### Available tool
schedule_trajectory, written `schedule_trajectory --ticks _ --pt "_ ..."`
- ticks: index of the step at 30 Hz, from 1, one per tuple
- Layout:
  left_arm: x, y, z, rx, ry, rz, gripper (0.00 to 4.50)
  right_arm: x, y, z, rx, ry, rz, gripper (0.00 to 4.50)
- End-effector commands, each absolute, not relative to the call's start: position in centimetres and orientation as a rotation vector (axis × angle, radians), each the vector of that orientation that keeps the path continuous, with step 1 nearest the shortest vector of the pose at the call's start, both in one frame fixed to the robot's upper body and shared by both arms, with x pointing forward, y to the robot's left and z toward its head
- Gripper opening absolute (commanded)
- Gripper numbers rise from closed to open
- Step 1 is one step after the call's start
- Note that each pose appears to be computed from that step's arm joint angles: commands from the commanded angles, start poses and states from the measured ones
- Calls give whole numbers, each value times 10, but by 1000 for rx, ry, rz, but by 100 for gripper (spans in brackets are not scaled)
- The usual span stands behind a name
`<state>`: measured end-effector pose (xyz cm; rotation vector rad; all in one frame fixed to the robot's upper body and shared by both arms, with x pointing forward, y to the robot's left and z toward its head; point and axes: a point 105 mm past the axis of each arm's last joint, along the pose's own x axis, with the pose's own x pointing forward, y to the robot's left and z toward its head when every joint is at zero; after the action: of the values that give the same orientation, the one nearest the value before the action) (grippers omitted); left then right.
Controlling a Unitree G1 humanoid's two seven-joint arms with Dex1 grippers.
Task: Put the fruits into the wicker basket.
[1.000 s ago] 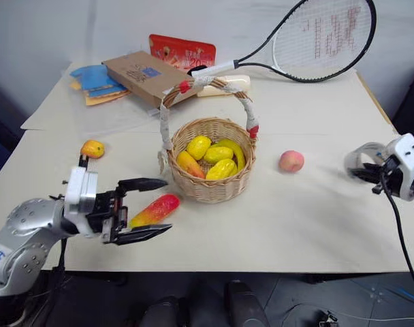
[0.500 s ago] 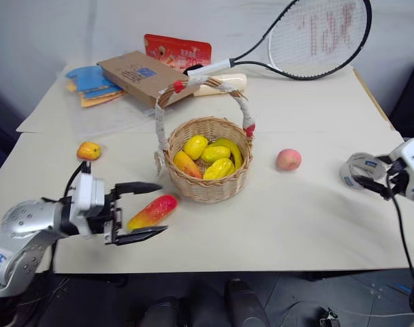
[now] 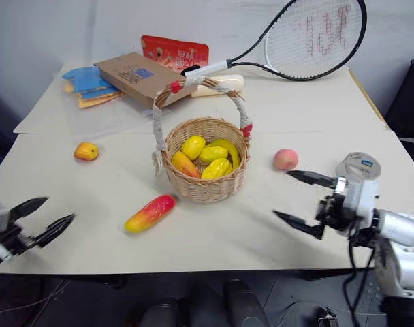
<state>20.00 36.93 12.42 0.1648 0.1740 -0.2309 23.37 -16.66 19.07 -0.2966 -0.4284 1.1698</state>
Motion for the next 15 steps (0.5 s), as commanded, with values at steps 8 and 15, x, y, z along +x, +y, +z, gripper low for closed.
schedule_trajectory --ticks 8,15 --pt "166 450 142 125 122 221 450 216 -112 191 -204 -558 1182 445" --pt "257 385 201 188 51 -149 450 219 -112 184 -220 -536 1187 445"
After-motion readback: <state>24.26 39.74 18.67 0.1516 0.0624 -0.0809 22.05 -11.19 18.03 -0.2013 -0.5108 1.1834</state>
